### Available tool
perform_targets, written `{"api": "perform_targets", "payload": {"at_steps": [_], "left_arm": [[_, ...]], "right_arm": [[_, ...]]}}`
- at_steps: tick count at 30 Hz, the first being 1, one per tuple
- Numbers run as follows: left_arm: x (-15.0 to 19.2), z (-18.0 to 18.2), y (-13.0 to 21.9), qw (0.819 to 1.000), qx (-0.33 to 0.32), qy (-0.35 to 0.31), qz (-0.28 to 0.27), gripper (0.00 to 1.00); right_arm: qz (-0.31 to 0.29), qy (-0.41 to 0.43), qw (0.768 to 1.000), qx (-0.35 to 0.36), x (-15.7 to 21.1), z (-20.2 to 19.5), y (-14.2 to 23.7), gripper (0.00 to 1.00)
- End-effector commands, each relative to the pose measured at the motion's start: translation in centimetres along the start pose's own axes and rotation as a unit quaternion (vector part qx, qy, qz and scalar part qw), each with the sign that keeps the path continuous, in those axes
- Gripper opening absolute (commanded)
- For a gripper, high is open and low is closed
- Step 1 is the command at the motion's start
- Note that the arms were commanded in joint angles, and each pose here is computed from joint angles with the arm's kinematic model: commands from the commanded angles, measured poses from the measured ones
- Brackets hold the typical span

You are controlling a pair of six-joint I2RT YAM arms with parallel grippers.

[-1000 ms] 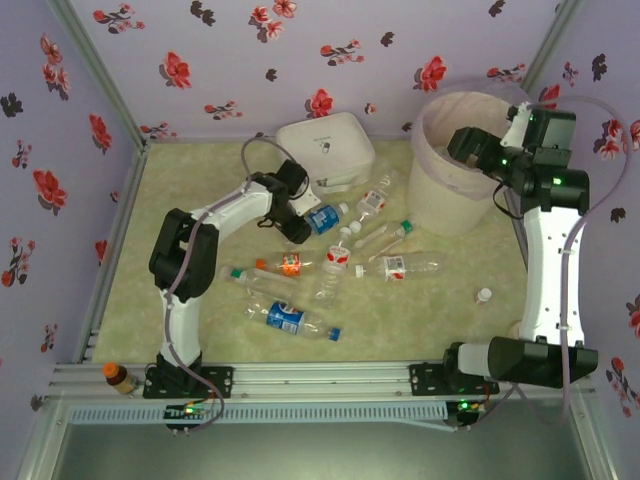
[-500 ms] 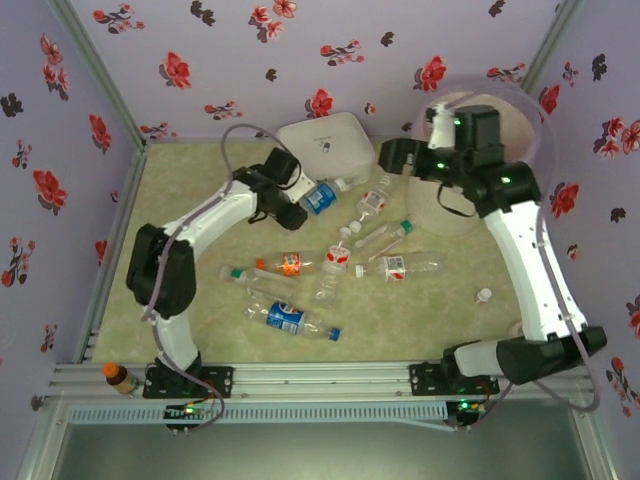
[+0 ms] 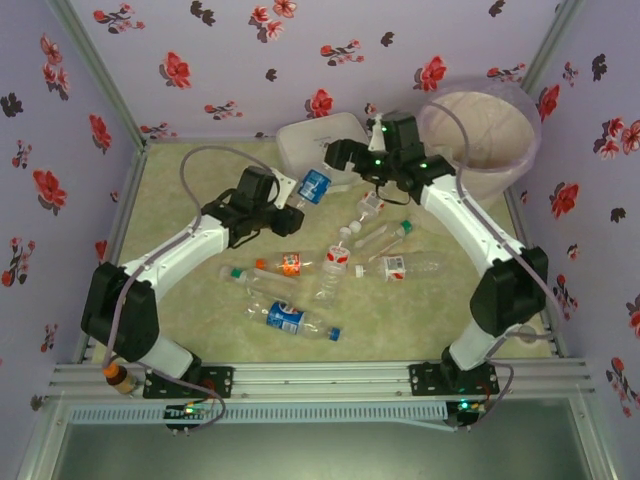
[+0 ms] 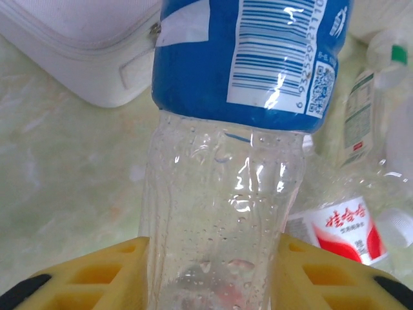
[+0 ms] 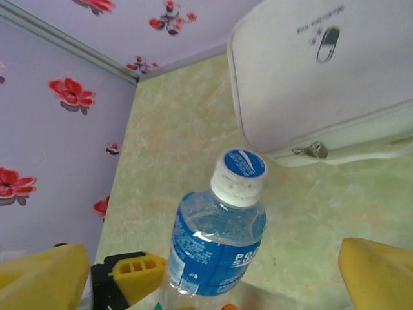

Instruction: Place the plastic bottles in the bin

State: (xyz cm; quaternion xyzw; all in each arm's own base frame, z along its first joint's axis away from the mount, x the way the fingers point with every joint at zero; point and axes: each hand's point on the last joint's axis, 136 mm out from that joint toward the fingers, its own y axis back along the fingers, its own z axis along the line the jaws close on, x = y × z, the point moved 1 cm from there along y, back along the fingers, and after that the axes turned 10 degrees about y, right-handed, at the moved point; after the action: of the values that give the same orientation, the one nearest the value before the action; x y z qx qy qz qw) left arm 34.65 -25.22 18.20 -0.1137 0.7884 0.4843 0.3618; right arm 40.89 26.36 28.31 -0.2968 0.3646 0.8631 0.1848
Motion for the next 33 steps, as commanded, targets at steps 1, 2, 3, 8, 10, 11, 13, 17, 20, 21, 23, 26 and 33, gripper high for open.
{"api": "perform_targets", "payload": {"at_steps": [1,2,3,8,10,11,13,17,20,21,23,26,33], "left_arm": [[-2.8,-2.2,1.0,0.995,0.06,0.034,-0.066,0.43],[-2.9,-2.4,0.9,0.995,0.065,0.036,-0.07,0.43],[-3.0,-2.5,0.8,0.994,0.069,0.037,-0.072,0.43],[-3.0,-3.0,0.2,0.995,0.074,0.032,-0.058,0.43],[-3.0,-3.0,0.1,0.995,0.076,0.033,-0.06,0.43],[-3.0,-3.1,0.1,0.995,0.077,0.034,-0.061,0.43],[-3.1,-3.1,0.0,0.994,0.078,0.035,-0.063,0.43],[-3.1,-3.1,0.0,0.994,0.078,0.034,-0.061,0.43],[-3.1,-3.2,0.0,0.995,0.077,0.034,-0.061,0.43],[-3.2,-3.2,0.1,0.995,0.077,0.034,-0.061,0.44],[-3.2,-3.2,0.2,0.994,0.077,0.034,-0.062,0.46],[-3.3,-3.2,0.5,0.994,0.075,0.035,-0.065,0.54],[-4.2,-2.9,2.4,0.991,0.079,0.049,-0.101,0.9]], "right_arm": [[-0.002,-0.016,1.0,-0.025,-0.1,0.9,-2.0,0.98],[0.007,-0.02,0.999,-0.028,0.3,0.6,-2.7,0.96],[0.012,-0.024,0.999,-0.034,0.5,0.5,-3.3,0.93],[0.021,-0.036,0.998,-0.051,1.1,0.3,-4.6,0.74],[0.022,-0.031,0.998,-0.043,1.3,-0.1,-4.6,0.68],[0.025,-0.031,0.998,-0.038,1.4,-0.4,-4.6,0.65],[0.027,-0.032,0.999,-0.033,1.5,-0.8,-4.5,0.57],[0.023,-0.031,0.999,-0.032,1.3,-0.9,-4.3,0.49],[0.019,-0.027,0.999,-0.029,0.8,-0.9,-4.0,0.44],[0.017,-0.026,0.999,-0.028,0.5,-0.9,-3.9,0.43],[0.012,-0.022,0.999,-0.025,0.0,-1.1,-3.5,0.4],[0.002,-0.012,1.0,-0.018,-1.0,-1.2,-2.6,0.37],[-0.029,0.046,0.998,0.041,-4.5,-1.8,2.2,0.31]]}}
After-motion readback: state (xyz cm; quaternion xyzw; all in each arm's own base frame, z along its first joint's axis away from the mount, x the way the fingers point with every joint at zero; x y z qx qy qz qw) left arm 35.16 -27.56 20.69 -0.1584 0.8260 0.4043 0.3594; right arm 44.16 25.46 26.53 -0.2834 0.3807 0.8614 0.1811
